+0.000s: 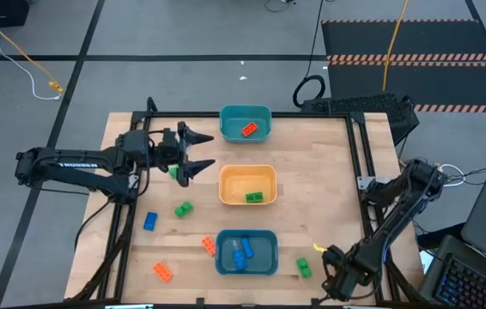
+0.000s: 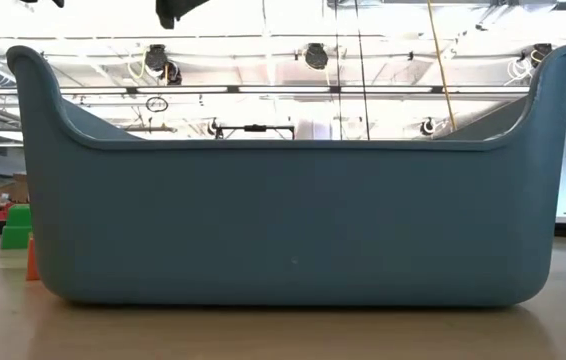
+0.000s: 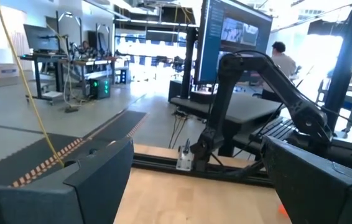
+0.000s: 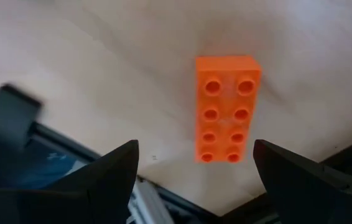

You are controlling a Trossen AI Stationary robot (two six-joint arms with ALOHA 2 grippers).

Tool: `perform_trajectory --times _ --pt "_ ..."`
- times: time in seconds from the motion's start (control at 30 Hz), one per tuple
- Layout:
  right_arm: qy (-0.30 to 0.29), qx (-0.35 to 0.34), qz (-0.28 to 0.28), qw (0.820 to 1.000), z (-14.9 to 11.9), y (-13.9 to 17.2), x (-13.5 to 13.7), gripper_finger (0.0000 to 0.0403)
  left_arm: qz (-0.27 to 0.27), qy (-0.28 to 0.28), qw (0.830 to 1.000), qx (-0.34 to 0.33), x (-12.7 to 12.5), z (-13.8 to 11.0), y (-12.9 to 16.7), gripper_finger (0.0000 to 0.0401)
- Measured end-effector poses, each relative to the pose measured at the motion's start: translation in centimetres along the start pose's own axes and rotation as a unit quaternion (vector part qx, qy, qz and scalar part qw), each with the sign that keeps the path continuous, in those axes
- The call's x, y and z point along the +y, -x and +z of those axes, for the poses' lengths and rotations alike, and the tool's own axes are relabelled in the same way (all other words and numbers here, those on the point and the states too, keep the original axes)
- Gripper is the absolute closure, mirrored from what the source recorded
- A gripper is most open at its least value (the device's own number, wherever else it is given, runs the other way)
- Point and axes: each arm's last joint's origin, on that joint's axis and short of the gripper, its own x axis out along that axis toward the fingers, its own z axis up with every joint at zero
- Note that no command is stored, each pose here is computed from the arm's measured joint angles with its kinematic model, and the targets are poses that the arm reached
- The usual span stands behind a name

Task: Sort & place blocks by color
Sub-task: Put the orange game piece into the green bin

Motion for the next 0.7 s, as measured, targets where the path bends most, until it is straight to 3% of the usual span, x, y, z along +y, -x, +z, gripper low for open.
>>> perform_trajectory --times 0.2,0.37,0.53,0.7 --pt "0.034 -0.005 -0.024 0.999 -0.2 -1.1 -0.1 0.0097 0.000 -0.011 1.000 0.000 0.0 0.0 0.0 0.0045" --pt "0.059 -0.008 -0.040 0.997 -0.1 -1.4 -0.2 0.0131 0.000 -0.012 1.000 0.002 0.0 0.0 0.0 0.0045" --pt "0.080 -0.008 -0.050 0.996 0.0 -1.3 -0.4 0.0196 0.002 -0.005 1.000 0.022 0.0 -0.4 0.0 0.0045" --pt "0.121 -0.004 -0.052 0.991 0.7 -1.0 -0.3 0.0298 0.005 0.020 0.999 0.040 0.0 -0.8 0.0 0.0045"
